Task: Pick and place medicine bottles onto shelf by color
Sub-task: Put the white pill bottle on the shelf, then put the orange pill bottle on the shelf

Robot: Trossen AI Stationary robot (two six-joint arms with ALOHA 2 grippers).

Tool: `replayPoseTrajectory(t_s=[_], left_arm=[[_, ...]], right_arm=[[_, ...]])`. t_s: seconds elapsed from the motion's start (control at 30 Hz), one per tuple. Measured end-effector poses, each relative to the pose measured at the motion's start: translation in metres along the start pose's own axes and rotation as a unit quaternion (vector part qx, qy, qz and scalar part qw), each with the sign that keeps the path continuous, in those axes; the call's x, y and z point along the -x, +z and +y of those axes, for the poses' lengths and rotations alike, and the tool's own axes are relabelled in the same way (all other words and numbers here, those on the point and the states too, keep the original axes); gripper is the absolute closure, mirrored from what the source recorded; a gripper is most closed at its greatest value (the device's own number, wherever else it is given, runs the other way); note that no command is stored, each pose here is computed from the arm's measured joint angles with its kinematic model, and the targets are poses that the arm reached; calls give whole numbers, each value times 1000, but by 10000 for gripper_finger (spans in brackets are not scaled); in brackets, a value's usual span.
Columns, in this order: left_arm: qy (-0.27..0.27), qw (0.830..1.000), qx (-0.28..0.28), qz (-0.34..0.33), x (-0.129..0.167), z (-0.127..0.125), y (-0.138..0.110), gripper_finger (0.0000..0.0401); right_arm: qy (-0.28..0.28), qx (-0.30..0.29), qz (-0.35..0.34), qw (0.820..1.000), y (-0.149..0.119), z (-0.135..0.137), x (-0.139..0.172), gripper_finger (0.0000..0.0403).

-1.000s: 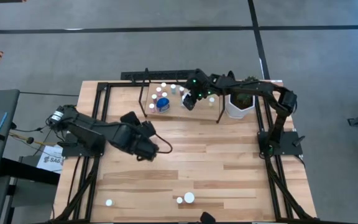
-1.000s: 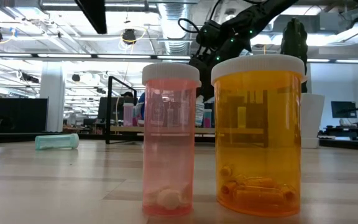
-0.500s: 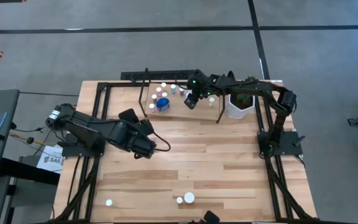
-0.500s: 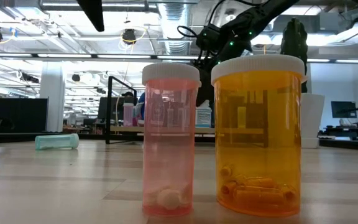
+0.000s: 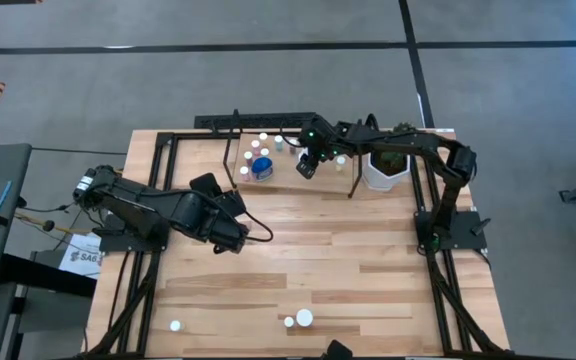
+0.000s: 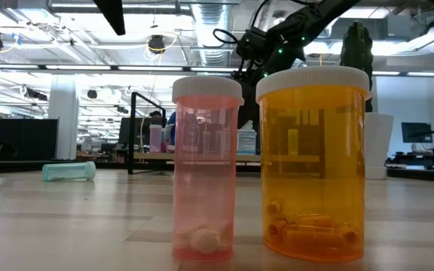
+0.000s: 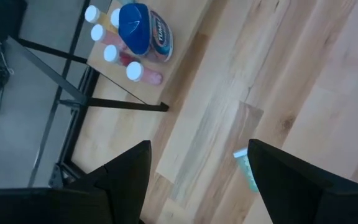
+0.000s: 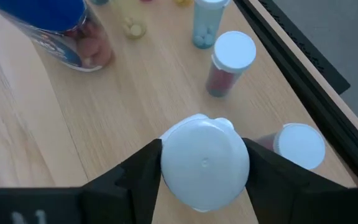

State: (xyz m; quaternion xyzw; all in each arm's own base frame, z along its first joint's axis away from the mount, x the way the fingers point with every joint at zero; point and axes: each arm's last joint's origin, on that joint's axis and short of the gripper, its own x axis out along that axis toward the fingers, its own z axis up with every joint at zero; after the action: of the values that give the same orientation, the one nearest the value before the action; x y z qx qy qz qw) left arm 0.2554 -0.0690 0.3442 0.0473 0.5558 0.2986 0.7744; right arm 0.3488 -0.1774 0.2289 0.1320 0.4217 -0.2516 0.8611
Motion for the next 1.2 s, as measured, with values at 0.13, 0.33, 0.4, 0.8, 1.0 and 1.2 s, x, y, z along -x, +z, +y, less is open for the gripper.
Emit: replayPoseTrajectory(t_s=[0.13,0.33,0.4,0.8,1.0,1.2], left_arm=[[-1,1000,1,1,0,0,0,147],[-1,1000,2,1,0,0,0,147],[-1,1000,2,1,0,0,0,147],[-10,1000,1,7,0,-1,-1,147],[-36,998,-42,4,5,-9,-4,147],[-62,996,-63,11,11,-17,-11,147]], right_arm=[[0,9,1,1000,0,0,0,156],[3,33,16,999,11,5,19,148],[3,37,30,999,16,7,27,148],[22,83,134,987,8,39,55,148],[69,150,191,968,-19,95,66,148],[115,224,182,951,-46,161,85,148]])
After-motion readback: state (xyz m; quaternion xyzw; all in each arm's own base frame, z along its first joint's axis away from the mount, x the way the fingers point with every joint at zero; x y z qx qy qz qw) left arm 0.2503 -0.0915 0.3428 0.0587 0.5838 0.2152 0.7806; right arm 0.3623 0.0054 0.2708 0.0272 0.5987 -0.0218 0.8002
